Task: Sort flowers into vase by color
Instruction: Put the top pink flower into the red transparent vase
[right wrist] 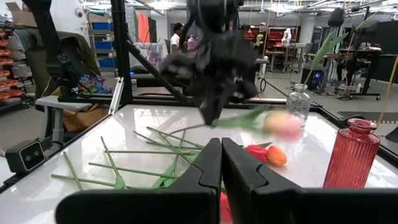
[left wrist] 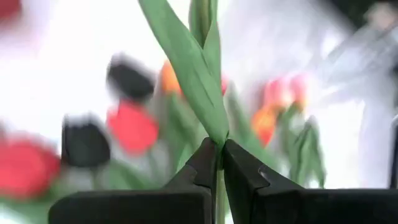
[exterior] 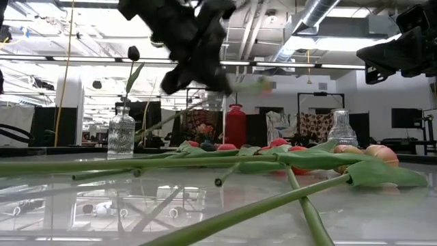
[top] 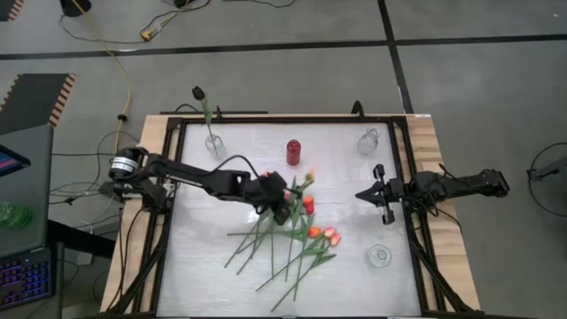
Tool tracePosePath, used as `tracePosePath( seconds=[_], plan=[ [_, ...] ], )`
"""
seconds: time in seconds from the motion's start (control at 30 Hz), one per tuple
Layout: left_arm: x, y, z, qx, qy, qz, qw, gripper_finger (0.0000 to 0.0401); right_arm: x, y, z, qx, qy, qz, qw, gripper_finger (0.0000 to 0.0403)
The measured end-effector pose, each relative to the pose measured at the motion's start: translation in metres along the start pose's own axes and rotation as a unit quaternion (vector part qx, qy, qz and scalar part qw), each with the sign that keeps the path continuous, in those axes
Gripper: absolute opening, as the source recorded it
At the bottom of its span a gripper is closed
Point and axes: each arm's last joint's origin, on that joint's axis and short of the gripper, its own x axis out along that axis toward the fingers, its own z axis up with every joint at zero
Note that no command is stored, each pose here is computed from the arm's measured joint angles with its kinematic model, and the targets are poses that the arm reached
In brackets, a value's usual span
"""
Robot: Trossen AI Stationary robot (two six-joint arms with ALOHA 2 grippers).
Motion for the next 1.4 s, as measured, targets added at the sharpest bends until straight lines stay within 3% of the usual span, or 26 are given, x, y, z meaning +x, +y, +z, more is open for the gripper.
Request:
tracePosePath(
  seconds=[0.13, 0.33, 0.83, 1.17, 1.4],
  plan=[
    [-0.011, -0.005, 0.025, 0.040, -0.102, -0.040, 0.993, 0.0005, 0.000, 0.000, 0.000, 0.000, 0.000, 0.000, 1.000, 0.0040],
    [-0.029, 0.003, 0.062, 0.097, -0.226, -0.056, 0.968, 0.0004, 0.000, 0.000, 0.000, 0.000, 0.000, 0.000, 1.000, 0.0040],
    [-0.073, 0.051, 0.130, 0.214, -0.427, 0.028, 0.878, 0.0004, 0.000, 0.000, 0.000, 0.000, 0.000, 0.000, 1.000, 0.0040],
    [-0.074, 0.078, 0.142, 0.202, -0.433, 0.065, 0.876, 0.0004, 0.000, 0.000, 0.000, 0.000, 0.000, 0.000, 1.000, 0.0040],
    [-0.073, 0.082, 0.142, 0.201, -0.422, 0.072, 0.881, 0.0004, 0.000, 0.000, 0.000, 0.000, 0.000, 0.000, 1.000, 0.0040]
  ],
)
